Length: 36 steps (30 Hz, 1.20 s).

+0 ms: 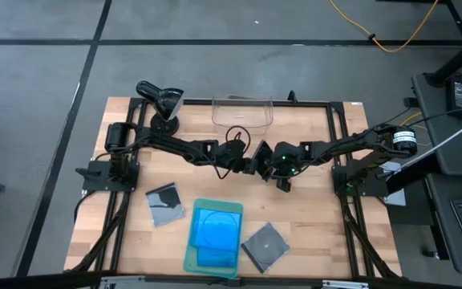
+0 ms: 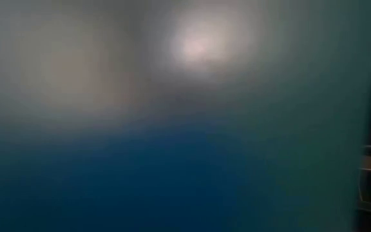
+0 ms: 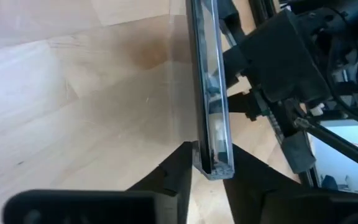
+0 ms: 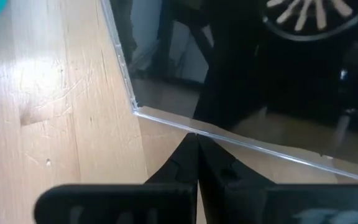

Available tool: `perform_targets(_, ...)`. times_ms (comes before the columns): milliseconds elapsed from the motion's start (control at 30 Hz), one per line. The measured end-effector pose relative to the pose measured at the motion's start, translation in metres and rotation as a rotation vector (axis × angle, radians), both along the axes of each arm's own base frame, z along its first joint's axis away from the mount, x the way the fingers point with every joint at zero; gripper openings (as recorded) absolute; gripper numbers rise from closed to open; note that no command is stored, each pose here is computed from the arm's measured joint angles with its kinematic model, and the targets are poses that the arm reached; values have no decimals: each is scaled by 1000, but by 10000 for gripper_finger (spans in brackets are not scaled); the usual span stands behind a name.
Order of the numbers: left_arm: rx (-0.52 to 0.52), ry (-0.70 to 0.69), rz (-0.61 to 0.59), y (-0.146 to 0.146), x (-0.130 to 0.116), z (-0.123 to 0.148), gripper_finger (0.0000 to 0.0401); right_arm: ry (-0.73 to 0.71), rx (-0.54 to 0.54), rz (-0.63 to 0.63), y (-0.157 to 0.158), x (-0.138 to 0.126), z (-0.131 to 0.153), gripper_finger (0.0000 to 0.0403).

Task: Pick & place jewel cases by type
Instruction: Put the top right black cd case into the transparent bin

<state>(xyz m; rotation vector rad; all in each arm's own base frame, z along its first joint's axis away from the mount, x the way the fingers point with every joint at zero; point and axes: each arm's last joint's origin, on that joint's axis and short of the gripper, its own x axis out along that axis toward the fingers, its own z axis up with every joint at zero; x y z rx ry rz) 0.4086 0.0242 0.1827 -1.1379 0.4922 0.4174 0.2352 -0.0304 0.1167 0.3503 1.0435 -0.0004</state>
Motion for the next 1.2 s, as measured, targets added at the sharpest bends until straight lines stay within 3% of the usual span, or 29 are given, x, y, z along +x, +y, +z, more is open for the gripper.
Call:
perform_targets(267,20,9,12,5,-1,-1,29,2,2,1,0,0,0,3)
perform_targets(800,23,82,5,4,-6,-5,28,14,28,-14,2,-8,10,3)
perform_targets(1200,29,100,9,3,-9,-1,26,-44,-197,-142,-2,-31,49,3)
